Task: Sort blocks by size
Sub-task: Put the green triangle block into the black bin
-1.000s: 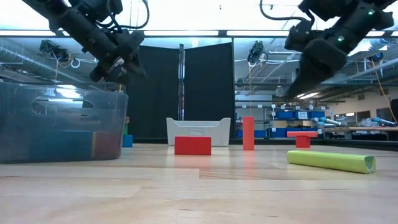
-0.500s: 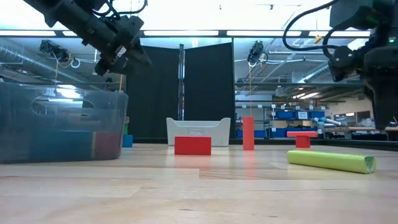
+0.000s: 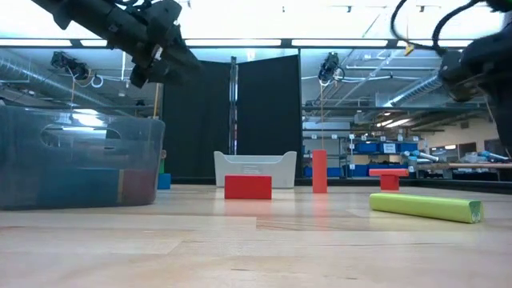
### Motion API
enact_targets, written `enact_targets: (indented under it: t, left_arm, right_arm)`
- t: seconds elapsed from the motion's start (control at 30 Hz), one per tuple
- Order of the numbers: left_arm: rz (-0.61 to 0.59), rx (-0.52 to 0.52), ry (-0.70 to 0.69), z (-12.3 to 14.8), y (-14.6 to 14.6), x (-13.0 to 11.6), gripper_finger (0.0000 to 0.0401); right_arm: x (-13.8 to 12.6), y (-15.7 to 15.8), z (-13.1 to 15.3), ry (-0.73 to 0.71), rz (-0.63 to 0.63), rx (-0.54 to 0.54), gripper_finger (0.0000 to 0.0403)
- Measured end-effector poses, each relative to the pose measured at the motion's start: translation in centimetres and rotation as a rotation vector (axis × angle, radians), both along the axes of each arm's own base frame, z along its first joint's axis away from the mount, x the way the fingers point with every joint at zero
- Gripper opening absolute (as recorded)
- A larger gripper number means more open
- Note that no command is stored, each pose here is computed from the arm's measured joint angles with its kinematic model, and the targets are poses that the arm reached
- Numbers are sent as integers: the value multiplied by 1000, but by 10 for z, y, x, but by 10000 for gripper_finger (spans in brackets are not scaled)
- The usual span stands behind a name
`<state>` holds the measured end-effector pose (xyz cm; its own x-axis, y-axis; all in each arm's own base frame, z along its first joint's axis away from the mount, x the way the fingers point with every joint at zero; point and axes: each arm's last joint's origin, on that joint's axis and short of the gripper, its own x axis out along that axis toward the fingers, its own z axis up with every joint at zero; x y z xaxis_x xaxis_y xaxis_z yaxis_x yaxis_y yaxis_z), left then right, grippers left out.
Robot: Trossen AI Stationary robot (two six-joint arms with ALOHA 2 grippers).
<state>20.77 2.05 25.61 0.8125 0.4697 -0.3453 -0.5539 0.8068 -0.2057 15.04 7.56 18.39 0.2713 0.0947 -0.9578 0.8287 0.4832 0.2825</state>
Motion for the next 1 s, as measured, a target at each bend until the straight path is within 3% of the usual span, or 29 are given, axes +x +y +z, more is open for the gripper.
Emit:
enact_targets:
  t: [0.13, 0.37, 0.63, 0.83, 1.0]
  left_arm:
    - [-22, 24, 10, 0, -3, 0, 261]
    - [-32, 31, 14, 0, -4, 0, 261]
    - [-47, 73, -13, 5, -4, 2, 261]
    - [-50, 83, -7, 5, -4, 2, 261]
    - [-53, 90, 3, 4, -4, 2, 261]
  right_arm:
    - [-6, 18, -1, -22, -71, 7, 307]
    - [2, 56, 9, -28, -89, -55, 269]
    - [32, 92, 14, 153, -91, -227, 247]
    - [45, 108, 0, 321, -134, -257, 277]
    - [47, 115, -8, 305, -136, -248, 328]
